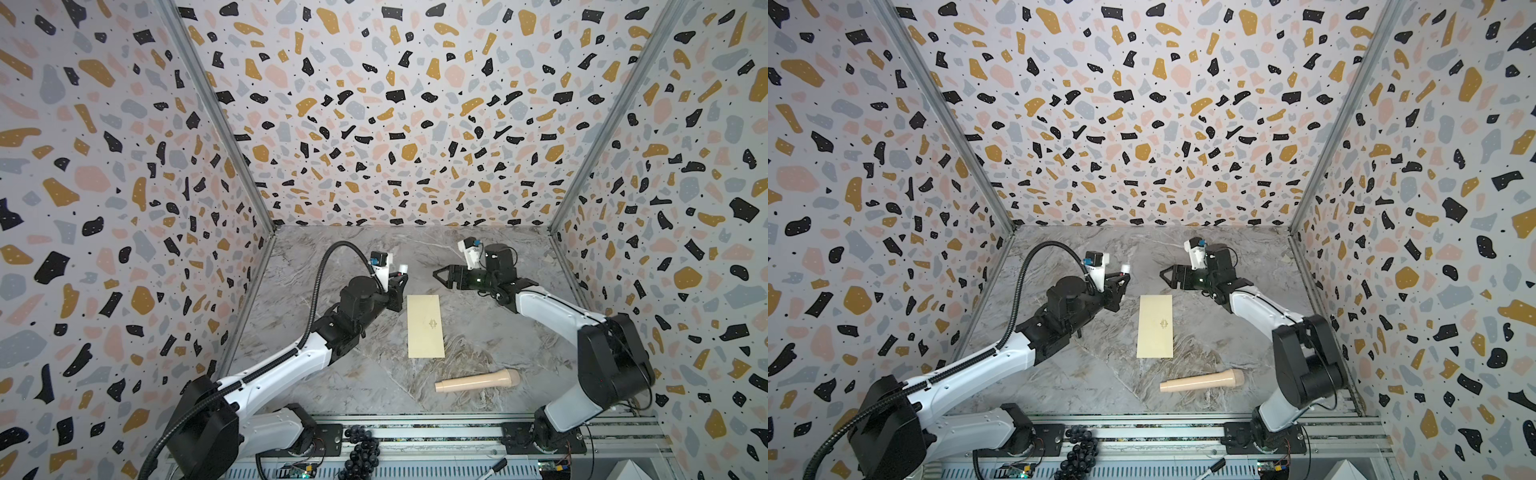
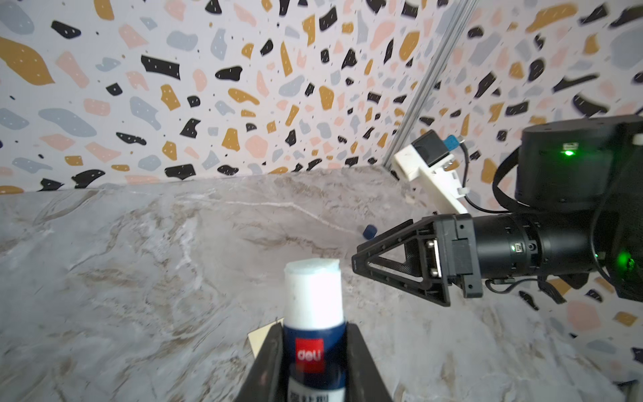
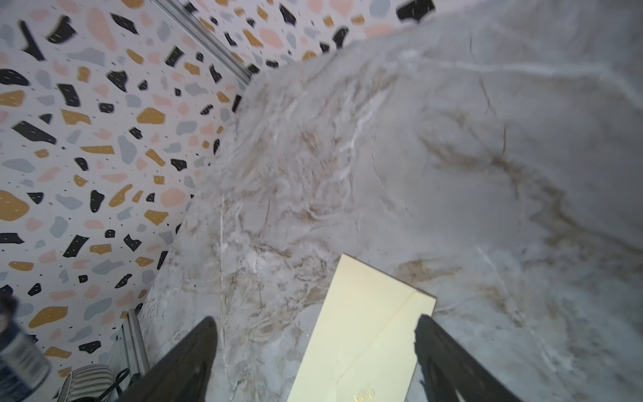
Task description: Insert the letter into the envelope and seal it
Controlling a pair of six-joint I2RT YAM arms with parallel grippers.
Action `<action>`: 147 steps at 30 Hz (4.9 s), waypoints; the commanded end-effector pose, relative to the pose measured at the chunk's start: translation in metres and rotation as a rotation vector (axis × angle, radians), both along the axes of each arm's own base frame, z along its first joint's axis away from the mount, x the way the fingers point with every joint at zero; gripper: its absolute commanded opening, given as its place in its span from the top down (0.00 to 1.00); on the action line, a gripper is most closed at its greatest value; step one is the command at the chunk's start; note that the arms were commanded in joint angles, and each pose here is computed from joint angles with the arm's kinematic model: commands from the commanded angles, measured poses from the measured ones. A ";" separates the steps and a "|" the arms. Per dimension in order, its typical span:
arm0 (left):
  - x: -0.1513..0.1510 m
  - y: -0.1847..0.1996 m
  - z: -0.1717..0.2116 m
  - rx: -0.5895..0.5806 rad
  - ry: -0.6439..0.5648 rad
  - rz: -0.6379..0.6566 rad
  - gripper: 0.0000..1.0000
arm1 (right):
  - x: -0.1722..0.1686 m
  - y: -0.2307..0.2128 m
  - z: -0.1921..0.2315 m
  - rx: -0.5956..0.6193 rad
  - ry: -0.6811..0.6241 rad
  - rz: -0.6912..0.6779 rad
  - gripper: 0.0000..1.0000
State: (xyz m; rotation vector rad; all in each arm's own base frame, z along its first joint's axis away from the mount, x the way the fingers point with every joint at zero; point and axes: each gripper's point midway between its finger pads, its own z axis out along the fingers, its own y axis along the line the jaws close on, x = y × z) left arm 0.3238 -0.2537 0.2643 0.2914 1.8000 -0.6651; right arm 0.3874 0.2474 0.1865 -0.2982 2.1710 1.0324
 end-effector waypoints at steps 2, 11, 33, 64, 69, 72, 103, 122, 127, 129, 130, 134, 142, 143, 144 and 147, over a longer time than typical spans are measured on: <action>-0.018 -0.008 0.065 -0.210 -0.152 -0.124 1.00 | -0.015 -0.011 0.064 -0.002 -0.244 0.016 0.08; -0.046 -0.002 0.131 -0.450 -0.298 -0.229 1.00 | -0.079 0.001 0.143 0.224 -0.460 0.227 0.01; -0.056 0.008 0.162 -0.597 -0.363 -0.243 1.00 | -0.140 0.059 0.194 0.446 -0.511 0.463 0.03; -0.064 0.002 0.164 -0.674 -0.333 -0.322 1.00 | -0.143 0.099 0.217 0.540 -0.526 0.557 0.50; -0.063 0.002 0.162 -0.671 -0.329 -0.320 1.00 | -0.143 0.102 0.220 0.545 -0.533 0.563 0.60; -0.063 0.001 0.159 -0.667 -0.326 -0.319 1.00 | -0.144 0.104 0.221 0.551 -0.536 0.569 0.65; -0.062 -0.007 0.138 -0.413 -0.297 -0.424 0.36 | -0.126 0.065 0.198 0.241 -0.659 0.524 1.00; -0.071 -0.020 0.137 -0.398 -0.303 -0.575 0.34 | -0.151 0.070 0.186 0.241 -0.649 0.692 1.00; -0.070 -0.020 0.138 -0.403 -0.306 -0.574 0.39 | -0.154 0.075 0.184 0.246 -0.638 0.717 1.00; -0.070 -0.020 0.138 -0.405 -0.308 -0.575 0.43 | -0.155 0.076 0.183 0.246 -0.636 0.723 1.00; -0.070 -0.020 0.138 -0.405 -0.306 -0.575 0.45 | -0.155 0.077 0.182 0.245 -0.634 0.725 1.00; -0.068 -0.020 0.136 -0.408 -0.301 -0.567 0.54 | -0.156 0.077 0.183 0.244 -0.635 0.725 1.00; -0.064 -0.021 0.134 -0.424 -0.286 -0.563 0.73 | -0.154 0.078 0.183 0.241 -0.636 0.718 1.00; -0.063 -0.021 0.134 -0.425 -0.284 -0.560 0.75 | -0.153 0.078 0.184 0.240 -0.638 0.715 1.00; -0.063 -0.021 0.134 -0.425 -0.283 -0.556 0.77 | -0.153 0.078 0.183 0.238 -0.638 0.710 1.00; -0.059 -0.019 0.134 -0.433 -0.278 -0.532 0.88 | -0.151 0.078 0.184 0.232 -0.642 0.698 0.89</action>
